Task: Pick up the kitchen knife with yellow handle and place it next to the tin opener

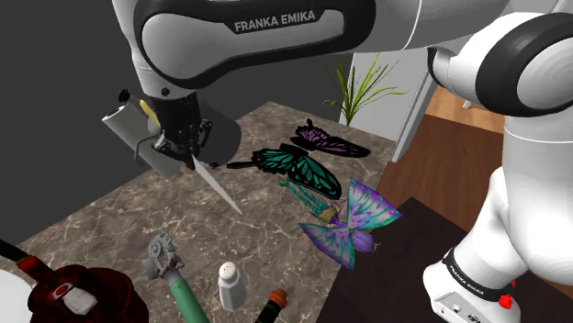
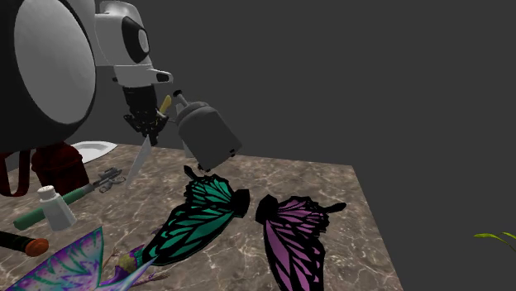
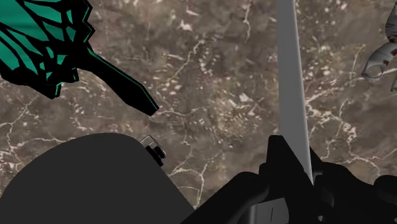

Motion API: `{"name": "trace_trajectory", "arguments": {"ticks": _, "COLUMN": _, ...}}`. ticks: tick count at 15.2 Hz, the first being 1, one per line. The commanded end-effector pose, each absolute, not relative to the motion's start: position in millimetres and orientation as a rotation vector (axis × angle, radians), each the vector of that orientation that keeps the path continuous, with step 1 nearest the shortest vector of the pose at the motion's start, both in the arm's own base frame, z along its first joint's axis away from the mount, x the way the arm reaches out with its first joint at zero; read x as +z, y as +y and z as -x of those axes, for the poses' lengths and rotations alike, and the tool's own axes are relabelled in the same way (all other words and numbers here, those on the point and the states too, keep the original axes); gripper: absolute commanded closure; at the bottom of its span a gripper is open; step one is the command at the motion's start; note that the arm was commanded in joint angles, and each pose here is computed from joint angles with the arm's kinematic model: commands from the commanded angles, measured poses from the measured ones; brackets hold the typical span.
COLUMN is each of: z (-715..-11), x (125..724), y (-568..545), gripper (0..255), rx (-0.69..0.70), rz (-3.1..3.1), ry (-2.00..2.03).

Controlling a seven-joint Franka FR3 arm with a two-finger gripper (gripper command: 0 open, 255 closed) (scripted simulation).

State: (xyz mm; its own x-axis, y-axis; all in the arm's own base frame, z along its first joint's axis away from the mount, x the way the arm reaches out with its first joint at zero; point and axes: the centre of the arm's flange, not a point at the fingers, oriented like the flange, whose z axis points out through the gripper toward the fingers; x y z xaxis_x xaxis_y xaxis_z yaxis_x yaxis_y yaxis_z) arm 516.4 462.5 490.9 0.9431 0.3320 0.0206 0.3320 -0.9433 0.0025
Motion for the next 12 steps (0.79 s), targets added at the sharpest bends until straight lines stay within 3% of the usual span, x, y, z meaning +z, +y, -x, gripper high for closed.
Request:
{"name": "trace_trajectory", "arguments": {"ticks": 1, "z": -516, "x": 481, "y": 464, "gripper": 255, "rx": -0.033, "rz": 3.096, "ry": -0.528}}
{"name": "trace_trajectory", "arguments": {"ticks": 12, "z": -516, "x": 423, "y": 464, "gripper": 255, "rx": -0.033, "rz": 3.096, "ry": -0.528}}
